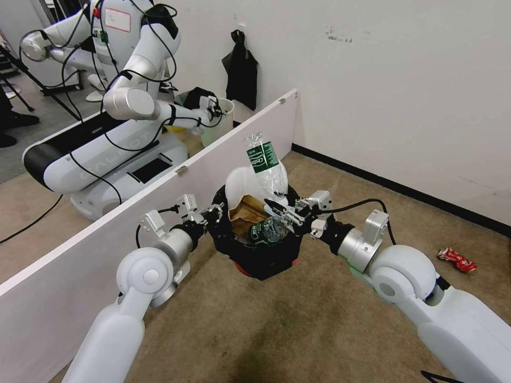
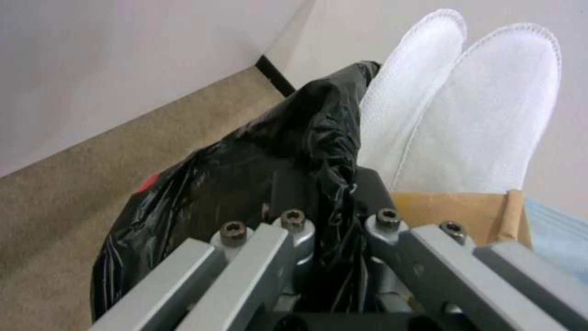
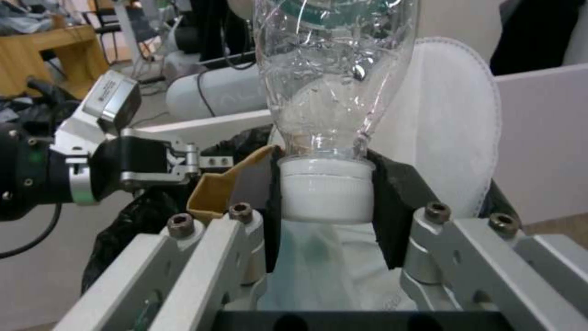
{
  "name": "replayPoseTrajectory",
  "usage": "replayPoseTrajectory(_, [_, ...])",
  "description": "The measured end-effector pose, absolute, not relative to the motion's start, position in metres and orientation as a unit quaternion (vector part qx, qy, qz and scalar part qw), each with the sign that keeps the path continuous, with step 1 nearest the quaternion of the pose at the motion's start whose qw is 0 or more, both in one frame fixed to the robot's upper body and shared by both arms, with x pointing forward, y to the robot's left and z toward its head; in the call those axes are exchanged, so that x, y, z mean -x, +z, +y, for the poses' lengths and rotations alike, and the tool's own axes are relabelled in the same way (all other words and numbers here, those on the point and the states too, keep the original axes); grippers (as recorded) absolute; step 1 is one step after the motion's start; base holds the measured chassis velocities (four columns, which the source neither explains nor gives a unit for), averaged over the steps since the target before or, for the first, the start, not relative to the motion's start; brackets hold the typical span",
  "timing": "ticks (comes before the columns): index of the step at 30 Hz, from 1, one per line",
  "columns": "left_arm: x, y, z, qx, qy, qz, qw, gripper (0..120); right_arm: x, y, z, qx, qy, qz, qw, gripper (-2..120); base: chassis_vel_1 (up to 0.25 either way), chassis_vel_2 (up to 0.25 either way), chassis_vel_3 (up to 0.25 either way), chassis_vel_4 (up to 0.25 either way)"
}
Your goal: Pick up the trash bin, then pick up the garbage from the floor and place it into the trash bin.
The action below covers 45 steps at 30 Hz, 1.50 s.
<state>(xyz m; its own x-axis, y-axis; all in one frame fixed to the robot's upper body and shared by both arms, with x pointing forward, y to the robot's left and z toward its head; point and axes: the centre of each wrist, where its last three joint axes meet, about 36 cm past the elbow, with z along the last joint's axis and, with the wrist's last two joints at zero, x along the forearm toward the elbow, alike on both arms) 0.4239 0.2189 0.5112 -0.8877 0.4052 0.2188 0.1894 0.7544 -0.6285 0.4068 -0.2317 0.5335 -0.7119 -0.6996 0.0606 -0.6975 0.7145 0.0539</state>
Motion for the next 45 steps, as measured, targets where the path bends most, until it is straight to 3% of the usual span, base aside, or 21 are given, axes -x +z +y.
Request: replayPoseTrajectory(45, [-0.4203, 0.5129, 0.2202, 0.163, 0.309, -0.922, 0.169, 3, -0.3998, 0.5338, -0.2239, -0.375, 0.004, -0.924, 0.072, 28, 0.0, 0.0, 0.0, 0.0])
